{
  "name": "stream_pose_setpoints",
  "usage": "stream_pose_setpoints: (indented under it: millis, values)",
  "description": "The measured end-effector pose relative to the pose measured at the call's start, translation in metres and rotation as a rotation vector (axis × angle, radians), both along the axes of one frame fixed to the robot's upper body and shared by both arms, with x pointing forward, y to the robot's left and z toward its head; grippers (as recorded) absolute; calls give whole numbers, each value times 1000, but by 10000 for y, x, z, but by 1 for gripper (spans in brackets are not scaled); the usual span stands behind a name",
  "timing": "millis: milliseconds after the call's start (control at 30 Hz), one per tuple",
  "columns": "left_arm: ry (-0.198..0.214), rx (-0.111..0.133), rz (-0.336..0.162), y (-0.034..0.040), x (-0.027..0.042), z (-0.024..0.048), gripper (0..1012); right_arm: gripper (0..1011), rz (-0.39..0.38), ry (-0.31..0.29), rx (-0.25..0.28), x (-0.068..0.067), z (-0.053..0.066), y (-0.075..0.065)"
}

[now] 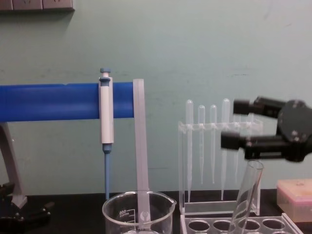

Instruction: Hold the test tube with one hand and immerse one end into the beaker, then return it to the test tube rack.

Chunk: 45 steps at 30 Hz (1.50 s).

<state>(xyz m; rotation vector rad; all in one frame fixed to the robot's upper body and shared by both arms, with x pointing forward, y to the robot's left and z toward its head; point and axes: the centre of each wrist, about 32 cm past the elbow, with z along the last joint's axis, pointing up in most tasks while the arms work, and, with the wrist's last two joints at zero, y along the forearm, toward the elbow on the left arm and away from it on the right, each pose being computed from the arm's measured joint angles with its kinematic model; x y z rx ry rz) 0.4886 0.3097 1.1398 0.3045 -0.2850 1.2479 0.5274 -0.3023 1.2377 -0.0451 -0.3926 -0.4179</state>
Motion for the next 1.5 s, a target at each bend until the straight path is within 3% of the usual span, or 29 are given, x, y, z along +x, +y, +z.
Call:
stream_pose_setpoints:
  millis: [167,333,433,533,667,833,1067,1500]
  values:
    - [0,0,0,0,0,0,1000,1003,-90,-64,73,-120,-18,-56]
    - [0,0,0,0,0,0,1000,1003,-245,-62,134,-251,-128,-106]
    - [0,0,0,0,0,0,1000,1003,-367,-9,159,-319,-226,-117]
    - [0,0,0,0,0,0,1000,1003,-510,96,180,-355,-369,-91]
    - [0,0,0,0,0,0,1000,1003,-602,182,184,-341,-504,-41]
    - [0,0,0,0,0,0,1000,1003,-651,243,176,-271,-634,42]
    - [0,0,0,0,0,0,1000,1003,-664,273,167,-208,-711,120]
    - [0,0,0,0,0,0,1000,1003,-664,276,167,-202,-716,126]
